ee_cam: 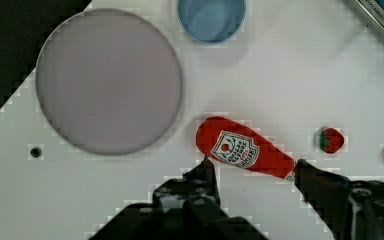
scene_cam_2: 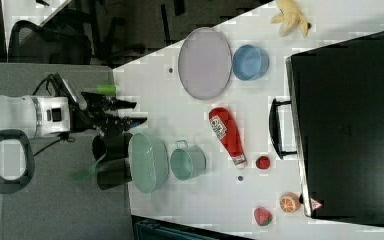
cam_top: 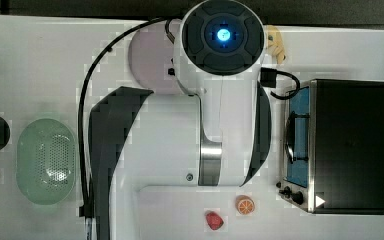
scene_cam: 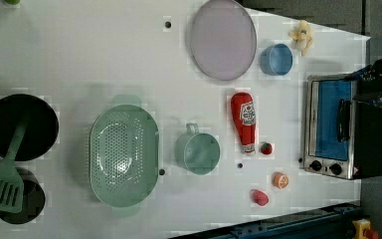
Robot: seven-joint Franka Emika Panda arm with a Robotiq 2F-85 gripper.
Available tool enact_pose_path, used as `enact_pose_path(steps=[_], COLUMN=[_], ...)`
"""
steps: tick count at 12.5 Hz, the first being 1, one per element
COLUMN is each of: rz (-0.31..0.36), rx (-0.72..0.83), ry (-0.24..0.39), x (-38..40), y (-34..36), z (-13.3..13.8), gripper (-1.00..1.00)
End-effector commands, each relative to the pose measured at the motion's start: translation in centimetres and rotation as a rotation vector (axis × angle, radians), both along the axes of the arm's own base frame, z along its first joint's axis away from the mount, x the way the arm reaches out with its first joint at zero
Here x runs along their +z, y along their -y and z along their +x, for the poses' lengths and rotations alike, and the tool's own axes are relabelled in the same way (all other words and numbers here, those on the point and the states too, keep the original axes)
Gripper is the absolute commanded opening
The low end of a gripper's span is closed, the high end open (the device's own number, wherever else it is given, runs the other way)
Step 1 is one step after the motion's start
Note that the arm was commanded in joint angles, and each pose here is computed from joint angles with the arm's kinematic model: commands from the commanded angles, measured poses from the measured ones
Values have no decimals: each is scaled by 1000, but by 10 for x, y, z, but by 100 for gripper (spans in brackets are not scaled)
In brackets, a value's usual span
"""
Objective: Pick Ketchup from the table and place it in strainer.
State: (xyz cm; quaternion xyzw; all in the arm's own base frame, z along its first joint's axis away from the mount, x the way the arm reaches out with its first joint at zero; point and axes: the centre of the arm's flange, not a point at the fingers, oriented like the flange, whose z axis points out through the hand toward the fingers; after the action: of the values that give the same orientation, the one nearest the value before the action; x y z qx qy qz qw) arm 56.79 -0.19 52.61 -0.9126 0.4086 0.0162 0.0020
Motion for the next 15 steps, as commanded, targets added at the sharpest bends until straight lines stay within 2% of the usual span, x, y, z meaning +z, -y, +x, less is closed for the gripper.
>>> enact_pose_path(steps=[1,3,6,9,13,15], rz=[8,9,12,15,33,38], rx=[-54,-47,41,210,580,759], ry=[-22,-33,-64,-59,-57,-37], x=[61,55,31,-3,-60,-90], y=[40,39,30,15,-2,-4], z=[-84,-84,-82,-71,-64,-63], gripper=[59,100,100,100,100,100])
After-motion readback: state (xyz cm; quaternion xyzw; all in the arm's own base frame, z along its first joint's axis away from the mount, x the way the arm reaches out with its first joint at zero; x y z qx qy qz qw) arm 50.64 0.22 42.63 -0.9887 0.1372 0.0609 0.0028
